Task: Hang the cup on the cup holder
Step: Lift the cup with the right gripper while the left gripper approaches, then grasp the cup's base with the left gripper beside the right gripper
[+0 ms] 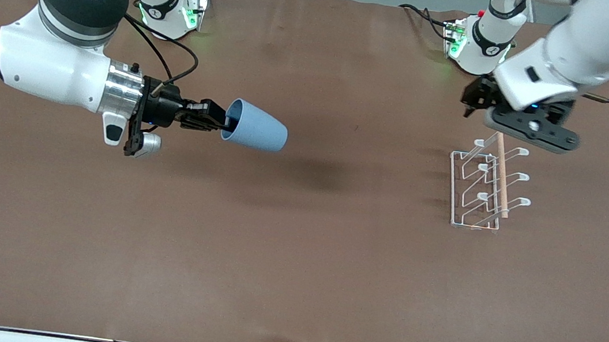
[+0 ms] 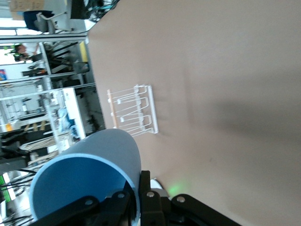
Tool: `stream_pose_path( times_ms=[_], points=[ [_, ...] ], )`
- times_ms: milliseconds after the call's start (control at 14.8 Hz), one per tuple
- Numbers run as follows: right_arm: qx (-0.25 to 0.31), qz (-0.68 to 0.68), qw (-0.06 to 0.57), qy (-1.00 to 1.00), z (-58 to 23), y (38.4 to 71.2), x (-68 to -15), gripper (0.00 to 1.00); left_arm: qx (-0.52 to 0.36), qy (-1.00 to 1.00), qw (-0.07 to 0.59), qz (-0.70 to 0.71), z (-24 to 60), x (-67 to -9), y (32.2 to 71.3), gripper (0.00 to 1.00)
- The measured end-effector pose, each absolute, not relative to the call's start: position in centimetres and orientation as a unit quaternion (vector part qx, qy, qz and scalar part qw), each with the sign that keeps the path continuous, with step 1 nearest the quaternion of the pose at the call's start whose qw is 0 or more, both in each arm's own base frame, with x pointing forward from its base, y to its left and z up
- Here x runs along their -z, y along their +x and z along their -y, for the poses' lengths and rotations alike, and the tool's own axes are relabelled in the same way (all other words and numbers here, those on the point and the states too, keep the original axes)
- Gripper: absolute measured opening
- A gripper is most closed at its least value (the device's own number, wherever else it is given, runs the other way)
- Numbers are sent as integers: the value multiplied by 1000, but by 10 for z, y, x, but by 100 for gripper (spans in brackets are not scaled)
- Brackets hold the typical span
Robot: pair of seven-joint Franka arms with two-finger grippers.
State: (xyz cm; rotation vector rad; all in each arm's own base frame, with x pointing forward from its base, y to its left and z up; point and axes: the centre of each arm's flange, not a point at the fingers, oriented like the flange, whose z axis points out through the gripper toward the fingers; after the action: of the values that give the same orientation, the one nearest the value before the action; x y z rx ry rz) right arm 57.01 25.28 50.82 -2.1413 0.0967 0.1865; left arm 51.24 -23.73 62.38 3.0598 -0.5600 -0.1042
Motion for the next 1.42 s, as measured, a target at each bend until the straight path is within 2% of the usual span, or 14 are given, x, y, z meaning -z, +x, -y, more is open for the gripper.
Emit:
stream_pose_path(
  times_ms=[271, 542, 880, 1422],
  points=[
    [-95, -35, 505, -857, -272, 564, -502, 5, -12, 963, 31, 267, 311, -649, 480, 100],
    [-121, -6, 550, -826, -291, 560, -482, 5, -34, 934, 46, 352, 362, -645, 464, 100],
    [-144, 26, 575, -805, -298, 557, -464, 5, -49, 899, 74, 429, 410, -643, 439, 100],
    [-140, 24, 611, -778, -309, 556, -475, 5, -101, 870, 119, 467, 460, -614, 452, 100]
  ],
)
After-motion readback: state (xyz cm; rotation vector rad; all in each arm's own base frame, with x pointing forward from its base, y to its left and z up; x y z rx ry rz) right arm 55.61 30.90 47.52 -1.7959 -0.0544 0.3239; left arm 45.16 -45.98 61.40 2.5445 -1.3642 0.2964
